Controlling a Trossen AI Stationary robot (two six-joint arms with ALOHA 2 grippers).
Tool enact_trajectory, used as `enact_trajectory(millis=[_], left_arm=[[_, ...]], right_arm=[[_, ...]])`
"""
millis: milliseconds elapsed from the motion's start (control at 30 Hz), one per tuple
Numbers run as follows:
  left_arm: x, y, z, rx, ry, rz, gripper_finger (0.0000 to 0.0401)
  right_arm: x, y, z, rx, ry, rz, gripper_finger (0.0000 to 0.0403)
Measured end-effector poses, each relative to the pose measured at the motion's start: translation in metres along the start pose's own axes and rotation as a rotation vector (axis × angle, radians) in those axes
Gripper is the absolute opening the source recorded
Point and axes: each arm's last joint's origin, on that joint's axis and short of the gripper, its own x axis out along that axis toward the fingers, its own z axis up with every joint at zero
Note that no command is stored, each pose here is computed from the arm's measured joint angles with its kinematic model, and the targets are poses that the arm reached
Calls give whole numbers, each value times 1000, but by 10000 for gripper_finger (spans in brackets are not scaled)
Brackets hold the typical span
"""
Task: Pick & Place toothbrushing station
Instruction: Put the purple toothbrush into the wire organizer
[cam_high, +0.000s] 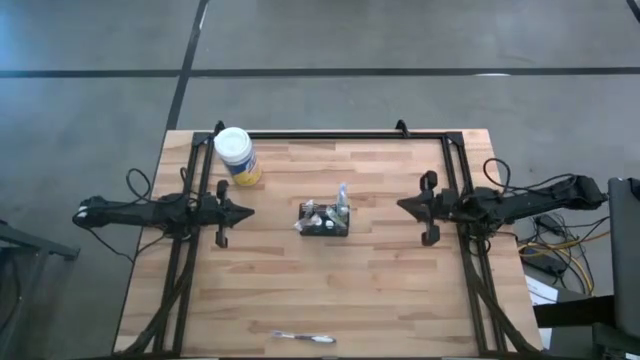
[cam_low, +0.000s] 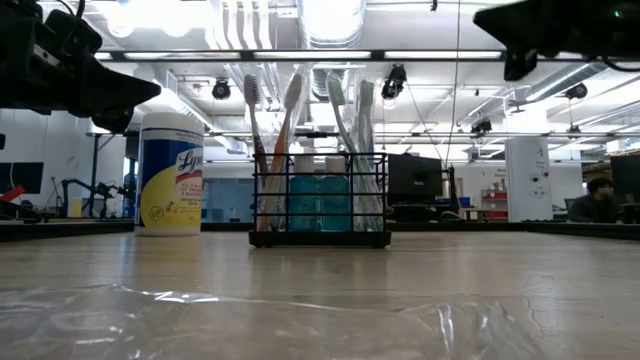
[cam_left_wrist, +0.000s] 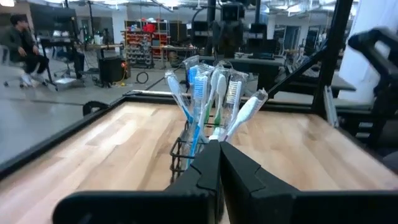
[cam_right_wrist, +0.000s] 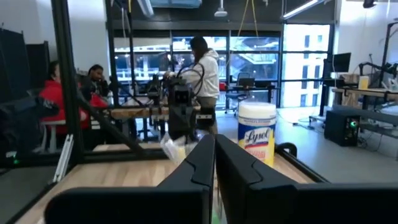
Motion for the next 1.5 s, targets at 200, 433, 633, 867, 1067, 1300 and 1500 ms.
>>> enact_trajectory(millis=[200,433,633,867,1067,1300,1500], left_arm=[[1,-6,-2,-149,44,-128,4],[5,-26,5,-202,67,-219,3],[10,-52,38,-154,92,-212,2],[36,-95,71,-109,234,-218,1],[75,-131,75,-118,514,-148,16],[120,-186,63,-54,840,-262,88],[141,-227,54,-24,988,-358,186]], right_arm=[[-11,-3,-17,10,18,1,13],[-17,-4,-37,63,79,1,13],[-18,-4,-39,106,87,6,13],[-18,-4,-39,114,90,6,13],[-18,-4,-39,138,91,5,13],[-17,-3,-40,203,105,24,13],[-18,-1,-40,232,110,79,13]])
